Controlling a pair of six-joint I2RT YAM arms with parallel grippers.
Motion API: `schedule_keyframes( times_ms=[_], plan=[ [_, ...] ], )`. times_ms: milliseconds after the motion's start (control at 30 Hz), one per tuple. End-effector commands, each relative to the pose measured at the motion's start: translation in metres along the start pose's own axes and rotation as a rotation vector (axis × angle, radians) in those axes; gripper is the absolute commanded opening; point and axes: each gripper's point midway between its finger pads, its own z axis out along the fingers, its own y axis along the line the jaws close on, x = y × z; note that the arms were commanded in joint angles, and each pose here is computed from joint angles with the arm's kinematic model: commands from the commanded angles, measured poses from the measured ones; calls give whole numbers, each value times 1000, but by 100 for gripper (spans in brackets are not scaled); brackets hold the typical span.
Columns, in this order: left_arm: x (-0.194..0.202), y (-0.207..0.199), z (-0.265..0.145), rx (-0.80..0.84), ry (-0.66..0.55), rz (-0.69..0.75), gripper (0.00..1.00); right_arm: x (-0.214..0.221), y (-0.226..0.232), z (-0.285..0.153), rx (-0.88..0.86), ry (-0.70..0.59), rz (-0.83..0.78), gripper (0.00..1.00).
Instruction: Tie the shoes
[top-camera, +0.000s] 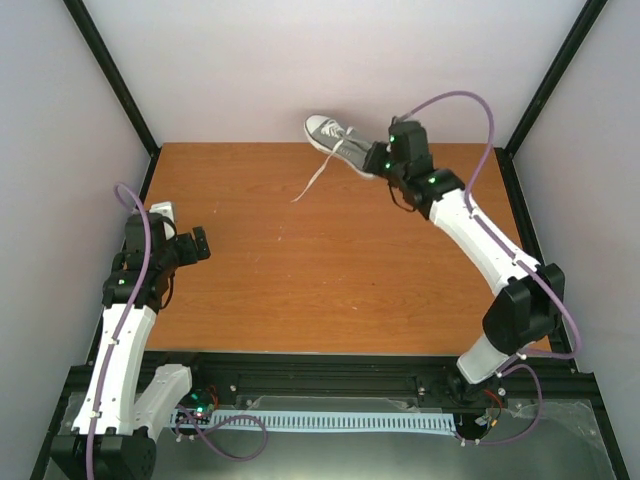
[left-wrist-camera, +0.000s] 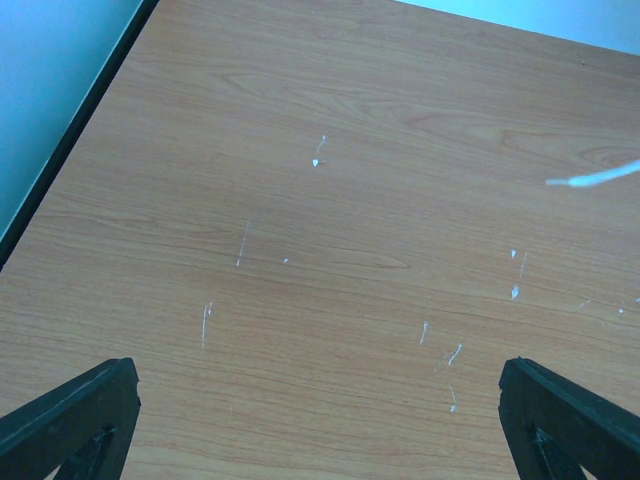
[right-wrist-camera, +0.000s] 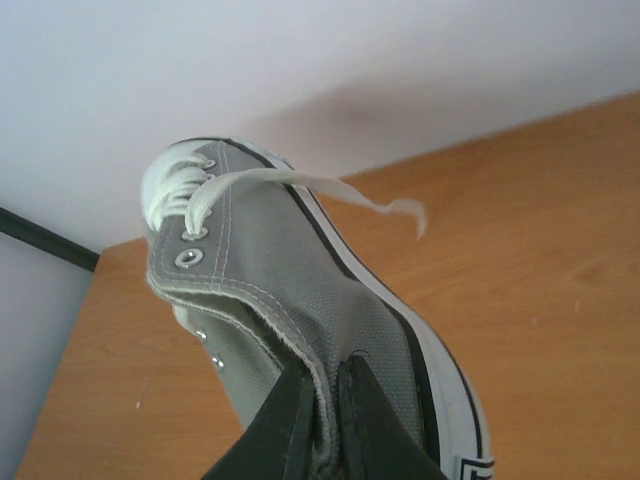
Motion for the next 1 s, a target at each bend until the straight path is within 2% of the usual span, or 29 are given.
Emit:
schedule_keyframes(
  times_ms=[0, 167, 333, 500, 567, 633, 700, 733, 767, 833, 967],
  plan=[
    [0, 0, 1, 2, 7, 13, 100, 27, 8, -10, -12, -86, 137, 3],
    [0, -3, 0, 20, 2, 16, 100, 112, -26, -22, 87, -9, 194, 3],
    [-3, -5, -3, 28, -9, 2, 100, 180, -45, -47, 177, 33, 137, 3],
    [-5, -11, -7, 63, -1, -135, 100, 224, -63, -73, 259, 40, 69, 3],
    [-3, -19, -5, 105, 20, -194, 100, 242, -72, -77, 278, 79, 42, 5],
    [1, -24, -1, 134, 46, -260, 100, 260, -82, -78, 295, 143, 19, 18],
    [8, -35, 5, 194, 81, -319, 100, 270, -87, -82, 295, 192, -5, 60],
    [18, -41, 11, 228, 112, -345, 100, 272, -91, -86, 300, 204, -19, 75],
    [25, -48, 16, 268, 133, -367, 100, 271, -93, -90, 302, 208, -31, 85],
    [42, -60, 23, 320, 180, -396, 99, 263, -91, -96, 278, 205, -94, 97],
    [78, -90, 34, 360, 289, -373, 99, 241, -90, -90, 211, 273, -131, 100]
  ],
)
